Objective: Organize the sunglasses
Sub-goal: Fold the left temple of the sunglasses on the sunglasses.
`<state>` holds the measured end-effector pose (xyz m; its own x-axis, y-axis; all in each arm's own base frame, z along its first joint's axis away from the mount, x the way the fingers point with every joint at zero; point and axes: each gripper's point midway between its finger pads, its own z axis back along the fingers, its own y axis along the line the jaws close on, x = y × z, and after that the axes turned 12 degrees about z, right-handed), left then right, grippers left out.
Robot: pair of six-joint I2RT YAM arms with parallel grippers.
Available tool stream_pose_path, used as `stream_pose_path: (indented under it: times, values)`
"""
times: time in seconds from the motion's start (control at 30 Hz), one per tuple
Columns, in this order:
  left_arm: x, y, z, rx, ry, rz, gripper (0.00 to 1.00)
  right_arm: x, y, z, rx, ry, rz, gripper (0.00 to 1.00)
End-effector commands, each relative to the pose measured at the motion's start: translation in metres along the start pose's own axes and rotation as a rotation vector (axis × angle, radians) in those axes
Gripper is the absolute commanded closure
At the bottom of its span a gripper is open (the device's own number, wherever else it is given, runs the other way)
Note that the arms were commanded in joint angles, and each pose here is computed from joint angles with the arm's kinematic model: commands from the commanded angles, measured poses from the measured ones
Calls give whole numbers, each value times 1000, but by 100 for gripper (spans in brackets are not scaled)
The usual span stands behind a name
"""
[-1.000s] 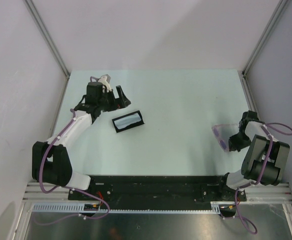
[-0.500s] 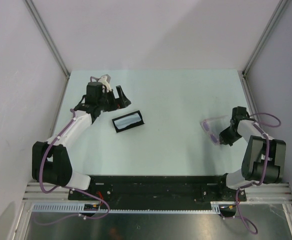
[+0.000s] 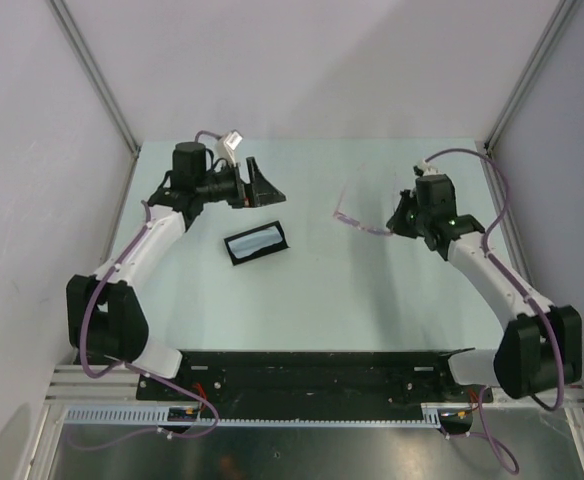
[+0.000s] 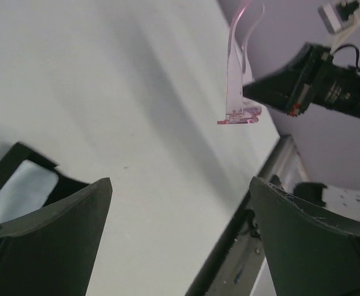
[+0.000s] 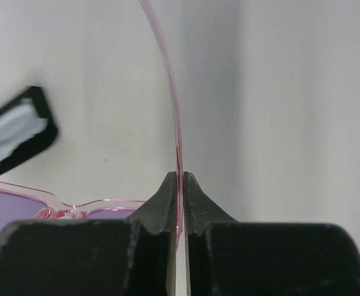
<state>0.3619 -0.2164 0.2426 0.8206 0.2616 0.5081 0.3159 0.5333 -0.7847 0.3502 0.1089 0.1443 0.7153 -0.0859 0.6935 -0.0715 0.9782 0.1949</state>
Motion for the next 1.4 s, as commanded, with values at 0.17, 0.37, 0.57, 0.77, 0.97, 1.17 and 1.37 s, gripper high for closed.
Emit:
stream_pose_path:
  times: [0.17, 0.37, 0.57, 0.77, 0.97, 1.17, 1.37]
  values:
    - [0, -143, 59, -415, 63, -267, 0, 96, 106, 121, 442, -505, 393, 100]
    - [-2, -221, 123, -566, 4, -495, 0, 125, 141, 203, 590, -808, 550, 100]
    - [-11, -245, 138, -606, 18, -476, 0, 148, 158, 258, 667, -1013, 584, 100]
    - [-45, -255, 136, -656, 83, -474, 0, 154, 175, 276, 744, -1062, 629, 100]
    - [-60, -248, 121, -655, 193, -333, 0, 148, 191, 289, 821, -1074, 677, 100]
    - [-74, -254, 117, -673, 244, -307, 0, 142, 205, 294, 855, -1081, 699, 100]
    - [-84, -258, 116, -698, 292, -302, 0, 137, 216, 292, 865, -1081, 708, 100]
